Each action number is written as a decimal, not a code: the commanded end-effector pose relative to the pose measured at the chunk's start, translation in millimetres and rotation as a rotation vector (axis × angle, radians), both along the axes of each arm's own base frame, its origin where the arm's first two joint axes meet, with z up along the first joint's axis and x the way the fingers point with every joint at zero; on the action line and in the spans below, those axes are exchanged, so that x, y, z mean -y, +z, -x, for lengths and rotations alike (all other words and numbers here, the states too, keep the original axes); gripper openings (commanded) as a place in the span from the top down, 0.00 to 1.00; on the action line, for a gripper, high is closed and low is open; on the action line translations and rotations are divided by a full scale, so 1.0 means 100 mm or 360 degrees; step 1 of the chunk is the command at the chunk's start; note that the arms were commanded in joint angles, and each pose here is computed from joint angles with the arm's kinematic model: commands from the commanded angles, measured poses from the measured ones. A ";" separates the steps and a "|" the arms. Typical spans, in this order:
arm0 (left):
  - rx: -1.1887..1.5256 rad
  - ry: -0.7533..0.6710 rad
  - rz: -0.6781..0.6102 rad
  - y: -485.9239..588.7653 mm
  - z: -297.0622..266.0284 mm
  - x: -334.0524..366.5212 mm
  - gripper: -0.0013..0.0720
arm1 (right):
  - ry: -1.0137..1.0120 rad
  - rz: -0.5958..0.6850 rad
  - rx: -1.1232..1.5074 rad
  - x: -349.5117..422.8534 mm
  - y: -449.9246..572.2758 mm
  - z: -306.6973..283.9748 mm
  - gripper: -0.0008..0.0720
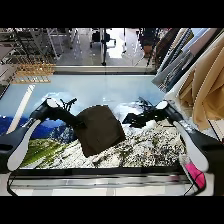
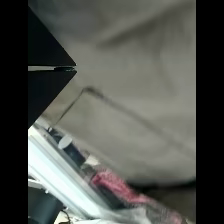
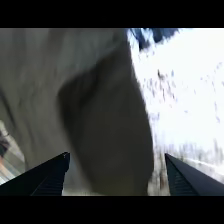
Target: Fold the clothes and pants, and hang the long-sleeved shirts on hangers.
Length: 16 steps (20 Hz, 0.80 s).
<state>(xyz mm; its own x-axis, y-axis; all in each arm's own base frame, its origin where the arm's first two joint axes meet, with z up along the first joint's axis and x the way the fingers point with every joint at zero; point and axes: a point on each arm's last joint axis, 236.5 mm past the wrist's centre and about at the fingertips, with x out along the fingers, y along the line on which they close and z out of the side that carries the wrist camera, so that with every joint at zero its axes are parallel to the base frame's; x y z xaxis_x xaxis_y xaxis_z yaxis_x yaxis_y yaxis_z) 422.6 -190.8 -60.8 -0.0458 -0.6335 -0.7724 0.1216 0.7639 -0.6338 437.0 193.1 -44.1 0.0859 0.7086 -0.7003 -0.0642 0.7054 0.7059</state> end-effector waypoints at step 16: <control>0.0242 -0.0439 0.0028 1.41 0.81 -0.05 0.97 | 0.0278 -0.0034 0.0240 -0.61 1.34 -0.20 0.98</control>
<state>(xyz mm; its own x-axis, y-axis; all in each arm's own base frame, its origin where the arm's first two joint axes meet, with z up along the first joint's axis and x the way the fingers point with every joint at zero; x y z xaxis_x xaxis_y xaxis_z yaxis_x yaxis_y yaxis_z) 372.3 -191.3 32.7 -0.1033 -0.6386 -0.7626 0.3136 0.7066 -0.6343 450.8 286.1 25.9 -0.0777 0.7703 -0.6329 -0.2647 0.5961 0.7580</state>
